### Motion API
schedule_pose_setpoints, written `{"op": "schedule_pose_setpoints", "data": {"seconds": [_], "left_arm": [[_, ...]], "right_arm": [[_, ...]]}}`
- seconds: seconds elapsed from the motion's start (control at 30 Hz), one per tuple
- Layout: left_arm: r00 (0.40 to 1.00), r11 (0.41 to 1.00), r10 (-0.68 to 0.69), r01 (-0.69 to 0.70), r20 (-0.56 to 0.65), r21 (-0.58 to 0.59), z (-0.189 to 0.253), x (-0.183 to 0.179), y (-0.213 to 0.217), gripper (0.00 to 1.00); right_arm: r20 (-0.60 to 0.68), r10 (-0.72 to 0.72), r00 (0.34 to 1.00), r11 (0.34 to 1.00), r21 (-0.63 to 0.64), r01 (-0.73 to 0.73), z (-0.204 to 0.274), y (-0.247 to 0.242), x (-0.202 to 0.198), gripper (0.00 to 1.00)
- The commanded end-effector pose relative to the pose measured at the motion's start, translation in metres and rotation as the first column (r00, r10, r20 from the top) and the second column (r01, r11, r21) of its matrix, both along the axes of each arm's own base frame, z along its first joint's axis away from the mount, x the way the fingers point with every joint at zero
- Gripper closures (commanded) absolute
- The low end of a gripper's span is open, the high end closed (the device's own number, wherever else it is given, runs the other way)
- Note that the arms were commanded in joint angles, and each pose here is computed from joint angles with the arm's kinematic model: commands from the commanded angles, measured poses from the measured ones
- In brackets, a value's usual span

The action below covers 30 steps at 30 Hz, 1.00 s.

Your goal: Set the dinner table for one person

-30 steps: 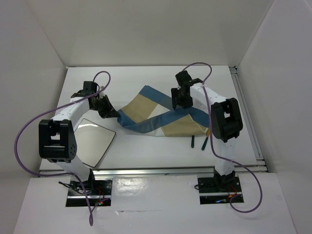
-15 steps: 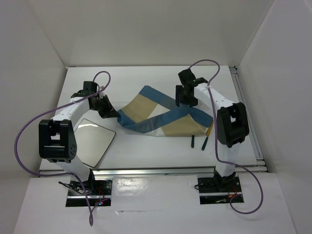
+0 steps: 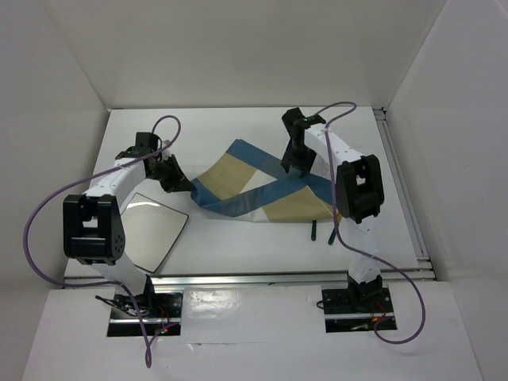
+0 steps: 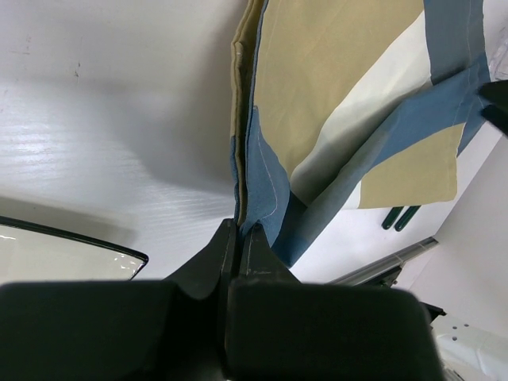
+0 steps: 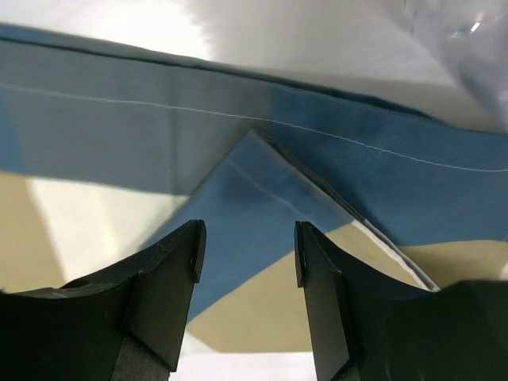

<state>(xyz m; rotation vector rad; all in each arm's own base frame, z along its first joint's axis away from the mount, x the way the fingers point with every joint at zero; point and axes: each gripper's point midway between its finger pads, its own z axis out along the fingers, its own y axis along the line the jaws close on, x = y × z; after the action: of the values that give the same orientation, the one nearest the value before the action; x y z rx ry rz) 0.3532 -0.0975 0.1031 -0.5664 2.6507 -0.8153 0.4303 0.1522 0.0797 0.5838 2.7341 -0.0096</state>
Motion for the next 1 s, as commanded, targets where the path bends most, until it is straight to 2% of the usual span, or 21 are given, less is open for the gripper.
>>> {"op": "schedule_pose_setpoints", "data": {"seconds": [0.0,0.23,0.63,0.77,0.93,0.97], "left_arm": [[0.999,1.000,-0.027,0.027,0.022,-0.011,0.002,0.004,-0.003,1.00],[0.998,0.999,-0.046,0.046,0.032,-0.010,0.000,0.003,-0.003,1.00],[0.997,0.998,-0.064,0.065,0.041,-0.011,0.001,0.000,-0.004,1.00],[0.997,0.998,-0.064,0.065,0.032,-0.011,0.000,-0.002,-0.004,1.00],[0.997,0.998,-0.064,0.065,0.032,-0.011,0.000,-0.002,-0.004,1.00],[0.998,0.998,-0.061,0.061,0.031,-0.003,0.000,-0.002,-0.003,1.00]], "right_arm": [[-0.062,-0.120,0.991,0.993,-0.002,0.120,-0.007,-0.001,-0.009,0.40],[-0.064,-0.186,0.981,0.982,0.000,0.186,-0.029,0.000,0.008,0.41],[-0.113,-0.237,0.965,0.971,-0.060,0.231,-0.059,-0.004,-0.002,0.46],[-0.079,-0.220,0.972,0.974,-0.065,0.215,-0.049,0.002,-0.002,0.60],[-0.029,-0.192,0.981,0.980,-0.048,0.191,-0.039,0.007,0.005,0.97],[-0.022,-0.192,0.981,0.981,-0.043,0.191,-0.035,0.007,0.006,1.00]]}}
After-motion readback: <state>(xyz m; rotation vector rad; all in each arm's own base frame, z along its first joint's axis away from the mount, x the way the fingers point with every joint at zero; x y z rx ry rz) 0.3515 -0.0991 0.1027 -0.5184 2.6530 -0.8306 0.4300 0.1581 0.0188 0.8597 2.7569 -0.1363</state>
